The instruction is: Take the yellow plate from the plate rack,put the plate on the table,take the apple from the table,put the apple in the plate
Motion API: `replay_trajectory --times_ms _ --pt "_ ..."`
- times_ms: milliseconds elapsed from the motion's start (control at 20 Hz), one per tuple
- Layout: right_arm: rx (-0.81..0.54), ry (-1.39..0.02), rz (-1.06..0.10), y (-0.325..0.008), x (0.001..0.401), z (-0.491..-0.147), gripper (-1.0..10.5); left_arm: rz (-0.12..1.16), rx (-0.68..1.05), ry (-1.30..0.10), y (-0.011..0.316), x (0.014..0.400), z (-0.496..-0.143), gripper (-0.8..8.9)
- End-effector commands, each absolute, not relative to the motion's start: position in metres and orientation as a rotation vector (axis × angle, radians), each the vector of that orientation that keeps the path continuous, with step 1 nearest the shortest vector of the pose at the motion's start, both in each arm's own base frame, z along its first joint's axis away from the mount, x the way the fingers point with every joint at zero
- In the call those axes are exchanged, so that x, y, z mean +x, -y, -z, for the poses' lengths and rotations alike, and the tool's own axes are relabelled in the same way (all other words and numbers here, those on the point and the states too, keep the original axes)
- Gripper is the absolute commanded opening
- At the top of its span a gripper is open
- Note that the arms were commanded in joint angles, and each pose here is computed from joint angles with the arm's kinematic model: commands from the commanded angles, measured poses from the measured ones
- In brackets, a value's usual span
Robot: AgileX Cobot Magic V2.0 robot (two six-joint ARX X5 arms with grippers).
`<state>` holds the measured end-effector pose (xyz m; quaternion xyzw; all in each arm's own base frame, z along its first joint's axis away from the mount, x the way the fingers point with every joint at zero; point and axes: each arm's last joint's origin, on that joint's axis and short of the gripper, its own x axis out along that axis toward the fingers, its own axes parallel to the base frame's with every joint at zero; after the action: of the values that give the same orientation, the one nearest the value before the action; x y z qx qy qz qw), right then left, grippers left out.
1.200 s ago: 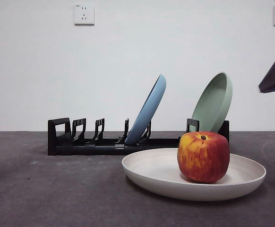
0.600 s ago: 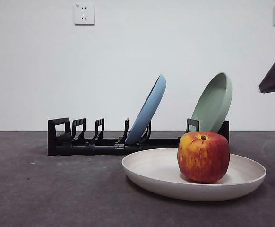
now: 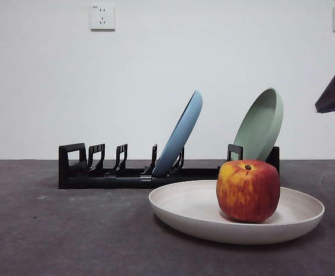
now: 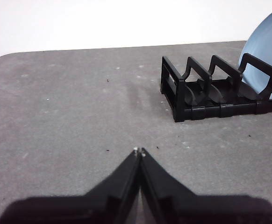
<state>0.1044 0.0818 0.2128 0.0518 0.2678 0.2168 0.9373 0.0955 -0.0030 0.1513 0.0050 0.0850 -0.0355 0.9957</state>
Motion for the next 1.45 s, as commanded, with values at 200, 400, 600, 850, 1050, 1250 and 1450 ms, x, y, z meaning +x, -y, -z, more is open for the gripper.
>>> replay_trajectory --times_ms 200,400,600,850,1050,1250,1450 --pt "0.111 -0.555 -0.435 -0.082 0.104 -0.209 0.0 0.067 -0.003 -0.18 0.003 0.096 -0.147 -0.03" --pt "0.111 -0.554 -0.435 -0.082 0.104 -0.209 0.0 0.067 -0.002 -0.18 0.003 0.096 -0.147 -0.03" --pt "0.114 -0.548 -0.434 -0.079 0.102 -0.21 0.0 0.067 -0.003 -0.18 0.003 0.096 -0.147 -0.03" --pt "0.009 -0.361 -0.286 -0.046 0.095 -0.225 0.0 0.067 -0.003 -0.18 0.003 0.096 -0.147 -0.03" --pt "-0.001 -0.23 -0.13 -0.018 0.087 -0.233 0.0 0.067 -0.002 -0.18 0.003 0.096 -0.147 -0.03" --pt "-0.054 -0.126 -0.186 -0.01 0.081 -0.224 0.0 0.066 -0.002 -0.18 0.003 0.096 -0.147 -0.03" --pt "-0.053 -0.069 -0.185 -0.01 0.086 -0.198 0.0 0.066 -0.002 -0.18 0.003 0.096 -0.147 -0.03"
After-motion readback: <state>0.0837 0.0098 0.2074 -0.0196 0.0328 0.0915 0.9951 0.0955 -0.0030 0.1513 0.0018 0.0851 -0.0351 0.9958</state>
